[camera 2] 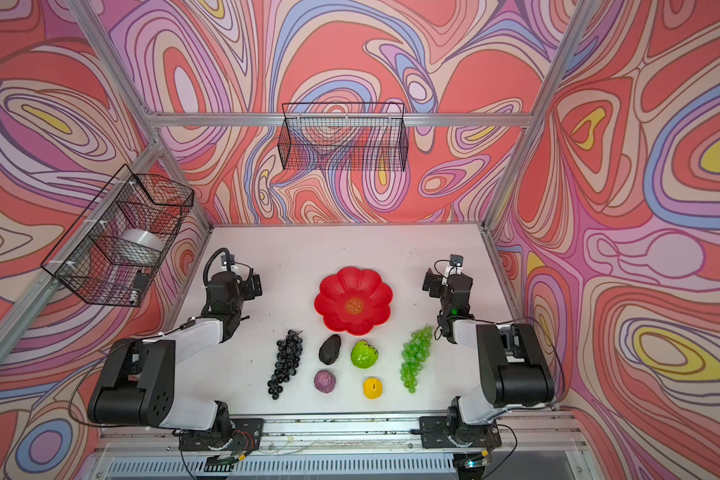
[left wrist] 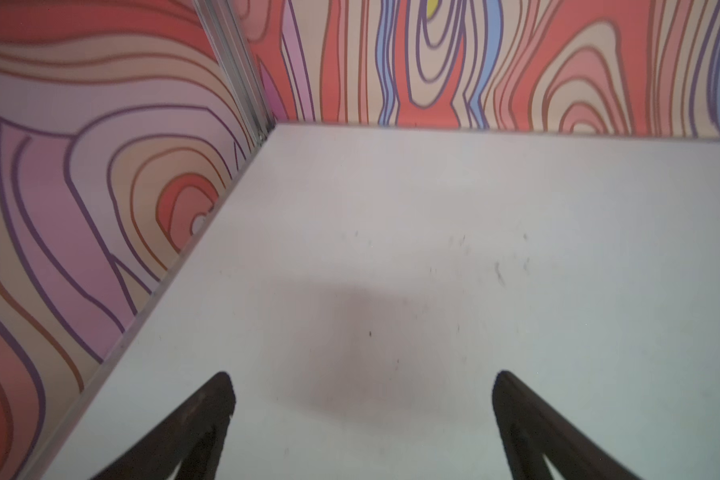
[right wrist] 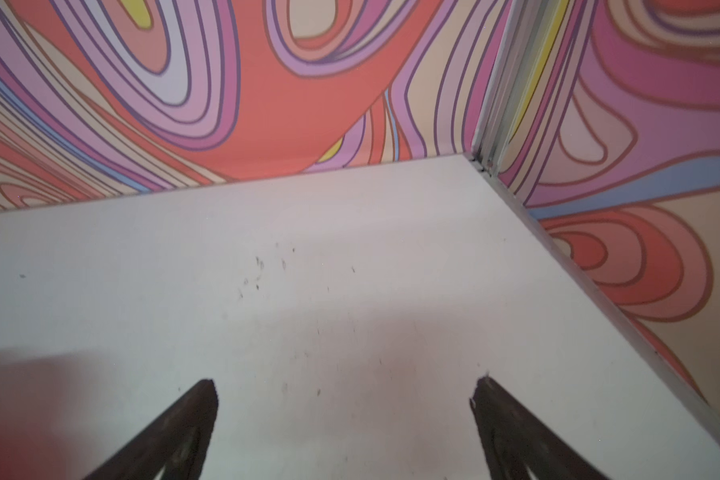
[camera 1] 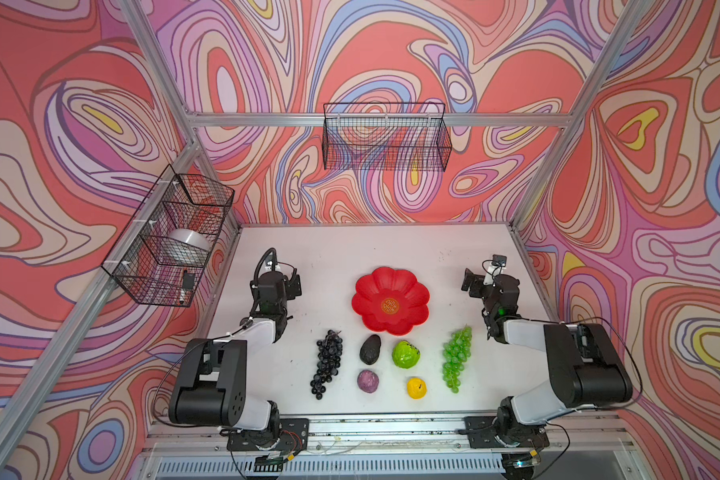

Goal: Place and organize the fake fruits in the fruit bowl
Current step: 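Raise both arms from rest and move the right gripper toward the green fruit, then lower the right gripper and grasp the lime-green bumpy fruit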

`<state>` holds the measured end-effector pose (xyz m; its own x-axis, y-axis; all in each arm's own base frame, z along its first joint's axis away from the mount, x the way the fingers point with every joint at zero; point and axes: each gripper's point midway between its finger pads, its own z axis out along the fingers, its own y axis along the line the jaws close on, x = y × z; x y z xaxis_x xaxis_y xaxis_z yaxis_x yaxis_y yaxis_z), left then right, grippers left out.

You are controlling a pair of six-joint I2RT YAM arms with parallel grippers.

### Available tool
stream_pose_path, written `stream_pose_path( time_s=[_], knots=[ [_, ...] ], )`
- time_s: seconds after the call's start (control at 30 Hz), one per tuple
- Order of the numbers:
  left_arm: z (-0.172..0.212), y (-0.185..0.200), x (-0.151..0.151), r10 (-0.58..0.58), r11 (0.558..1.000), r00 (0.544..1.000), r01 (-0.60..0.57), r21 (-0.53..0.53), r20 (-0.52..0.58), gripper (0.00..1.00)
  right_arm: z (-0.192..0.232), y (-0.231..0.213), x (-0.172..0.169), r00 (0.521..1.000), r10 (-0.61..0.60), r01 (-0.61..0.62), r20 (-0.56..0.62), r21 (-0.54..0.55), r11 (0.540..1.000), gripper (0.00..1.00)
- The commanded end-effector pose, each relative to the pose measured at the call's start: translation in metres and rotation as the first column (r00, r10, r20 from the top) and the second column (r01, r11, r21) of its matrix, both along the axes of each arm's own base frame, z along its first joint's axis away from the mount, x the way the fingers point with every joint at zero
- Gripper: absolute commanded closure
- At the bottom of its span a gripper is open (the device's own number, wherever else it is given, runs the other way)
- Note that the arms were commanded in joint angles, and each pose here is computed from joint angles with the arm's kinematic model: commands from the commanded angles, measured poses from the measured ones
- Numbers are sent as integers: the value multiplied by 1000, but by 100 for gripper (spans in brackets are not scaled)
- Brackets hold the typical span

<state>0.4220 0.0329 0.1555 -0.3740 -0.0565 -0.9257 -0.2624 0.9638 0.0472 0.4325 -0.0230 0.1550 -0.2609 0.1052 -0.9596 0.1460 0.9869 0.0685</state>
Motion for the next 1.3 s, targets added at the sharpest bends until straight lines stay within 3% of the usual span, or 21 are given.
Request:
stream_pose_path(
  time_s=[0.0,0.13,0.27,0.33,0.43,0.57,0.67,0.73,0.8,0.87,0.93,1.07,1.27],
  knots=[
    [8,12,-17,103,993,984,-109,-33,-146,0,42,0,3,998,-23,27,-53,86,996,4],
    [24,6,-36,147,978,957,-179,-110,-250,0,73,15,0,992,28,-3,-121,207,978,11],
    [25,-10,-62,143,967,929,-205,-153,-342,0,70,54,-16,958,140,-76,-251,249,965,14],
    [20,-29,-75,95,955,920,-192,-227,-380,1,65,83,-34,924,218,-130,-314,277,952,14],
    [7,-73,-89,-61,948,912,-75,-310,-406,0,53,131,-69,867,342,-227,-363,324,918,15],
    [6,-108,-108,-141,938,881,-26,-344,-452,3,36,174,-117,744,430,-276,-511,351,895,16],
    [8,-122,-115,-195,929,868,15,-369,-456,4,34,186,-148,697,482,-302,-532,392,869,14],
    [7,-122,-118,-200,927,866,16,-374,-458,4,24,199,-168,629,564,-329,-535,474,817,13],
    [6,-126,-121,-224,922,857,32,-386,-463,4,10,217,-190,523,667,-361,-531,570,738,13],
    [6,-136,-121,-284,903,841,74,-423,-460,4,-4,220,-203,482,680,-350,-553,590,727,12],
    [5,-141,-122,-306,892,832,81,-444,-463,5,-16,220,-208,472,684,-331,-557,607,722,10],
    [5,-142,-126,-309,888,825,72,-454,-474,5,-36,233,-214,403,720,-303,-565,660,687,11],
    [10,-142,-129,-313,882,837,81,-464,-449,5,-59,243,-218,380,726,-296,-573,668,683,10]
  ],
)
